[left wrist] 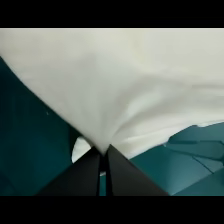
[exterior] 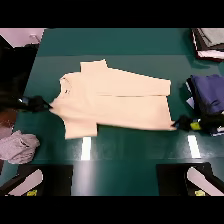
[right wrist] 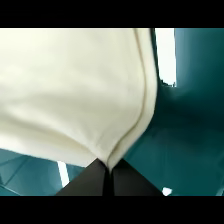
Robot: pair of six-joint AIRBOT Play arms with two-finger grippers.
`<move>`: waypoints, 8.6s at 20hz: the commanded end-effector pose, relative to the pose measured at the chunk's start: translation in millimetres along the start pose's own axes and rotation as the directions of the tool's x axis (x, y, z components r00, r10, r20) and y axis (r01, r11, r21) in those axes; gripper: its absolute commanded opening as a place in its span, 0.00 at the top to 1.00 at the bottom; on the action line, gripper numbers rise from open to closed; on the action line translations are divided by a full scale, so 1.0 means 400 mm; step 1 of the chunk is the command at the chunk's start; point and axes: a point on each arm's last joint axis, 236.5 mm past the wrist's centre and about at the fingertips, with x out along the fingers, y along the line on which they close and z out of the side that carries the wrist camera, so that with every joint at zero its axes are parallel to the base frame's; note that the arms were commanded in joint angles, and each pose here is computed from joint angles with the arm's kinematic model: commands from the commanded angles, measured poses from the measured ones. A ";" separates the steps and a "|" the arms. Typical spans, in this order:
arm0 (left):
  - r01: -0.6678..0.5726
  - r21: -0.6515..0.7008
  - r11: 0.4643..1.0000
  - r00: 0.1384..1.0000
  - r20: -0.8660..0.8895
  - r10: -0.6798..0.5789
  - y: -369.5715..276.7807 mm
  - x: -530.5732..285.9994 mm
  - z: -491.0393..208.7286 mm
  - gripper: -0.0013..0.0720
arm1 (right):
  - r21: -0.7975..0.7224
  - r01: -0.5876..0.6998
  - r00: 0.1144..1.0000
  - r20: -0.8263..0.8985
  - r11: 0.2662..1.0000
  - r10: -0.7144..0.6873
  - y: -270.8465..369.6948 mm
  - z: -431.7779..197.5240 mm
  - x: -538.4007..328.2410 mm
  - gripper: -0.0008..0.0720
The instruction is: Fold the shirts.
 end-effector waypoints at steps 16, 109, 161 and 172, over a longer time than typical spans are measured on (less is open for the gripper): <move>-0.405 0.574 0.712 0.260 0.818 -0.512 -0.957 -1.152 0.022 0.95 | -0.487 0.526 0.240 0.872 0.698 0.427 0.882 0.050 -1.174 0.97; -0.135 -0.201 0.970 0.940 -0.336 0.061 0.067 0.176 -0.436 0.95 | -0.164 0.147 0.979 -0.119 0.975 -0.167 0.099 0.148 -0.090 0.46; -0.048 -0.017 0.999 0.994 0.102 0.050 -0.042 0.047 0.028 0.95 | -0.238 0.219 0.975 0.023 0.946 -0.220 0.099 0.262 -0.034 0.97; -0.118 -0.090 0.989 0.940 0.312 0.140 0.062 0.081 0.221 0.95 | -0.166 0.173 0.984 0.074 0.971 -0.163 0.124 0.438 0.057 0.97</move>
